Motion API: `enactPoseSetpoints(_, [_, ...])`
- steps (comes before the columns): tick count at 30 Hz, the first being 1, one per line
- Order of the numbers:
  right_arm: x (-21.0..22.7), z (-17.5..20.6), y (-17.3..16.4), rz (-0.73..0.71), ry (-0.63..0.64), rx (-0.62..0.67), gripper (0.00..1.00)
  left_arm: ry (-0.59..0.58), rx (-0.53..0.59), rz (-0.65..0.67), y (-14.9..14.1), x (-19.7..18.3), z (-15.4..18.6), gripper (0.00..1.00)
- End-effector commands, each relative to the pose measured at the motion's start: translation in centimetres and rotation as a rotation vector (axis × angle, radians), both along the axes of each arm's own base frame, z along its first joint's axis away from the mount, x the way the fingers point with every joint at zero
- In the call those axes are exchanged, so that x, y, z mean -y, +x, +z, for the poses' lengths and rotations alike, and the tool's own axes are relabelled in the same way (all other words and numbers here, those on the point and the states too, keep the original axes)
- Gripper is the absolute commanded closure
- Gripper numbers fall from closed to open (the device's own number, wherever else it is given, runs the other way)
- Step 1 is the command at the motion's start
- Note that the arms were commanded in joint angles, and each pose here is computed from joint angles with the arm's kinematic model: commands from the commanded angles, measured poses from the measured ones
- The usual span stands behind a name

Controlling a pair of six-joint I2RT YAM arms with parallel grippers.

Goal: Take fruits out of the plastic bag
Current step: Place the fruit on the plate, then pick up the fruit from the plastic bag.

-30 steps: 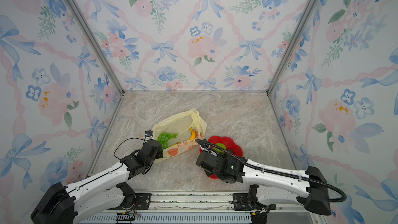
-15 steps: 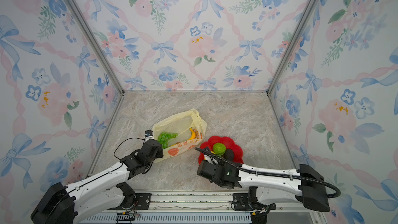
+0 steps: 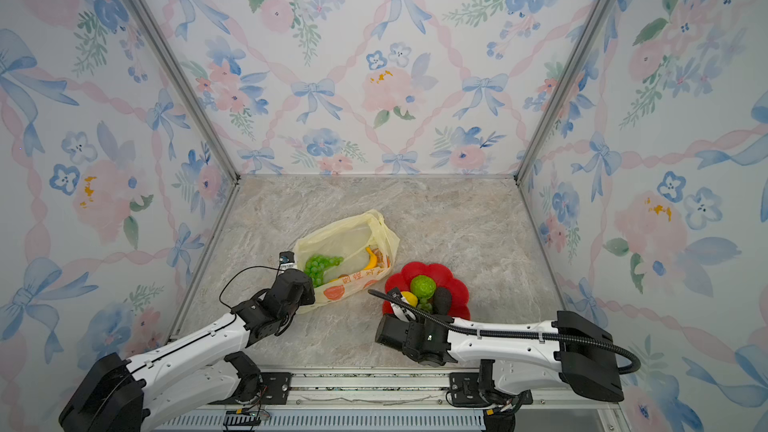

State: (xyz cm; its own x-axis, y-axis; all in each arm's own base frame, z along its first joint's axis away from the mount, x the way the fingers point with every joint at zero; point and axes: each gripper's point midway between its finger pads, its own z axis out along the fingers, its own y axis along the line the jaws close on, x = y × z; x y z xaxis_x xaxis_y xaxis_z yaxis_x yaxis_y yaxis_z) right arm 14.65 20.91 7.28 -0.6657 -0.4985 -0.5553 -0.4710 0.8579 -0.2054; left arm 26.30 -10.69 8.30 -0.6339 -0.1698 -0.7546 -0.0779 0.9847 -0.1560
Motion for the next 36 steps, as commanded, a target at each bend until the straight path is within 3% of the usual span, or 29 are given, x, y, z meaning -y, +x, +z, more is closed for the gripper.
enactPoseSetpoints(1, [0.3,-0.4,0.1,-0.01,-0.014,0.022,0.48,0.008,-0.004,-0.008,-0.2,-0.3,-0.3,1.0])
enactPoseSetpoints(13, [0.5,0.3,0.3,-0.017,-0.019,0.041,0.33,-0.004,-0.019,-0.027,-0.3,0.2,-0.6,1.0])
enactPoseSetpoints(25, [-1.9,5.7,2.5,-0.036,0.091,0.089,0.33,-0.035,-0.03,-0.031,-0.4,0.6,-0.8,1.0])
enactPoseSetpoints(29, [-3.5,7.2,3.9,-0.044,0.161,0.062,0.35,-0.041,-0.042,-0.039,-0.5,0.8,-1.0,1.0])
enactPoseSetpoints(36, [-6.9,6.7,6.7,-0.104,0.265,-0.042,0.39,-0.059,-0.074,-0.041,-0.9,1.1,-1.9,1.0])
